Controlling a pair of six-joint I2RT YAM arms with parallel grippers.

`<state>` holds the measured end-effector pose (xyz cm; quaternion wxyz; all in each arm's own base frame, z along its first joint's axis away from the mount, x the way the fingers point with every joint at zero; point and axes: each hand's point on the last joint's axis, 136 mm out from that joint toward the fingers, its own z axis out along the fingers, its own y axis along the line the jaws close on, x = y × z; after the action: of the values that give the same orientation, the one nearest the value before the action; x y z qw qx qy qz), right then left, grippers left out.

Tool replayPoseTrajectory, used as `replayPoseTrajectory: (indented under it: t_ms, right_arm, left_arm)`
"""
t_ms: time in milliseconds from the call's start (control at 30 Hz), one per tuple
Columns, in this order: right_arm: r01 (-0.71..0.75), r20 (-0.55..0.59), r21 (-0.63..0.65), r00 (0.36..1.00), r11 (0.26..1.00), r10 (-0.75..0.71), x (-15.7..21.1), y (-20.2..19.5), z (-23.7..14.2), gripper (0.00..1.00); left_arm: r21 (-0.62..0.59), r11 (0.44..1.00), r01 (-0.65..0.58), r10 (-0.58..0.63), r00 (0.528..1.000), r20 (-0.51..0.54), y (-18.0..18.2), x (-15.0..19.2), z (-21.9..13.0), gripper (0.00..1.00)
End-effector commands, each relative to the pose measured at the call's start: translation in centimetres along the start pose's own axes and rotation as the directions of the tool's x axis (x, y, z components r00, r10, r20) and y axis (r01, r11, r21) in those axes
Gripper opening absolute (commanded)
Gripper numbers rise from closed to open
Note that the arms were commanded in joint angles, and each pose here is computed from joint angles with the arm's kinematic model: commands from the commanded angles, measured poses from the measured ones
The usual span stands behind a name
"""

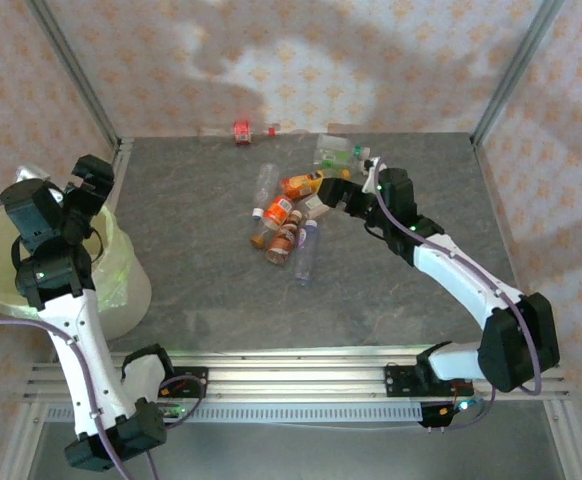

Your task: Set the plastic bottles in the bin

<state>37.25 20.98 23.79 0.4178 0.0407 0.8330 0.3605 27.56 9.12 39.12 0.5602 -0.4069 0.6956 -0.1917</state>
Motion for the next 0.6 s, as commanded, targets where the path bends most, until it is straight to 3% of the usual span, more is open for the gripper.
replayPoseTrajectory:
  t_ms: [0, 100, 200, 400, 567]
  right_arm:
    - [-0.032, 0.005, 0.124, 1.0, 0.992, 0.031, 2.1, -2.3, -0.2, 0.99]
    - [-0.044, -0.046, 0.168, 0.998, 0.985, 0.052, 4.7, -3.5, 0.2, 0.99]
    - [-0.028, -0.169, 0.196, 0.984, 0.98, 0.062, 8.3, -4.3, 0.6, 0.99]
    - [0.143, -0.475, 0.154, 0.879, 0.978, -0.053, 16.1, -4.5, 0.0, 0.99]
    - [0.201, -0.539, 0.11, 0.835, 0.973, -0.111, 18.5, -3.4, 0.7, 0.99]
  left_arm:
    - [0.205, 0.978, -0.03, 0.032, 0.999, -0.005, -5.2, 0.2, -0.9, 1.0]
    - [0.253, 0.967, -0.028, 0.044, 0.997, -0.056, -6.7, 1.7, 0.1, 1.0]
    - [0.286, 0.958, -0.041, 0.071, 0.993, -0.099, -8.2, 3.2, 1.2, 1.0]
    - [0.334, 0.941, -0.062, 0.139, 0.967, -0.212, -10.8, 7.7, 3.4, 1.0]
    - [0.332, 0.939, -0.086, 0.18, 0.948, -0.263, -11.8, 11.2, 4.9, 1.0]
